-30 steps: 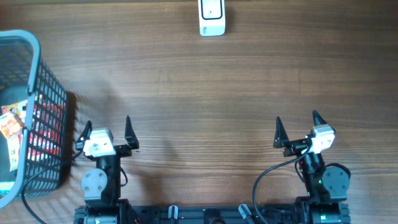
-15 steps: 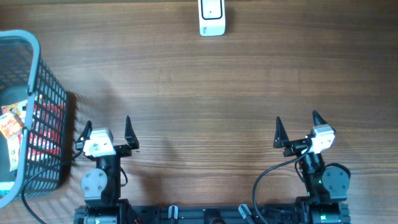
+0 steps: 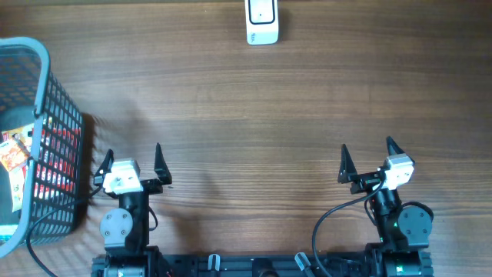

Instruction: Scan the item barcode

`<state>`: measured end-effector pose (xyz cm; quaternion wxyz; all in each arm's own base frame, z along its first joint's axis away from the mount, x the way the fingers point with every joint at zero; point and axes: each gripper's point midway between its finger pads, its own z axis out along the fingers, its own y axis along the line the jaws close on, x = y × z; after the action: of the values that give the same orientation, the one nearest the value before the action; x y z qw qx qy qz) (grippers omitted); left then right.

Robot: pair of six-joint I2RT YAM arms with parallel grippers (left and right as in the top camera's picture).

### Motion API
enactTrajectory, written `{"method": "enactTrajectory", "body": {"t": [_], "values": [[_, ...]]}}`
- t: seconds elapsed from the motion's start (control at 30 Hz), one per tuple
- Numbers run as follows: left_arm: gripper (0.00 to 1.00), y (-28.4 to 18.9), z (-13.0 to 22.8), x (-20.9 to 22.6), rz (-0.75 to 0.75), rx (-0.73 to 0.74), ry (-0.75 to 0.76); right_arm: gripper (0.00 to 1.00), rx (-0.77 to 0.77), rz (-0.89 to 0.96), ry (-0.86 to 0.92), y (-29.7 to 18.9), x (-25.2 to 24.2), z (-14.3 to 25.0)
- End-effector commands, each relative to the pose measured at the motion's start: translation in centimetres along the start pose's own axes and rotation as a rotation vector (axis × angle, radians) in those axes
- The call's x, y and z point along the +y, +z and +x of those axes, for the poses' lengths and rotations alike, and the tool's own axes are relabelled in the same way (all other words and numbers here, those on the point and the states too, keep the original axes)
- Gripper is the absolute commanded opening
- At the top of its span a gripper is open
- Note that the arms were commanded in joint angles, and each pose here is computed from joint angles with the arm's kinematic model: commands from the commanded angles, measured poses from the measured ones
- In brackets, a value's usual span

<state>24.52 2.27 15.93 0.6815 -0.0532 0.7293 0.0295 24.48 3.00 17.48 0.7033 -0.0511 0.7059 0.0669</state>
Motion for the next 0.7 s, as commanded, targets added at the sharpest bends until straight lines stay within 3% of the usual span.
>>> {"method": "enactTrajectory", "body": {"t": [0.0,0.67], "values": [[1.0,-0.02,0.04,-0.12,0.007,-0.004,0.015,1.0,-0.011,0.008,0.003,-0.04,-0.09,-0.23],[1.0,-0.02,0.04,-0.12,0.007,-0.004,0.015,1.0,-0.011,0.008,0.003,-0.04,-0.09,-0.23]]}}
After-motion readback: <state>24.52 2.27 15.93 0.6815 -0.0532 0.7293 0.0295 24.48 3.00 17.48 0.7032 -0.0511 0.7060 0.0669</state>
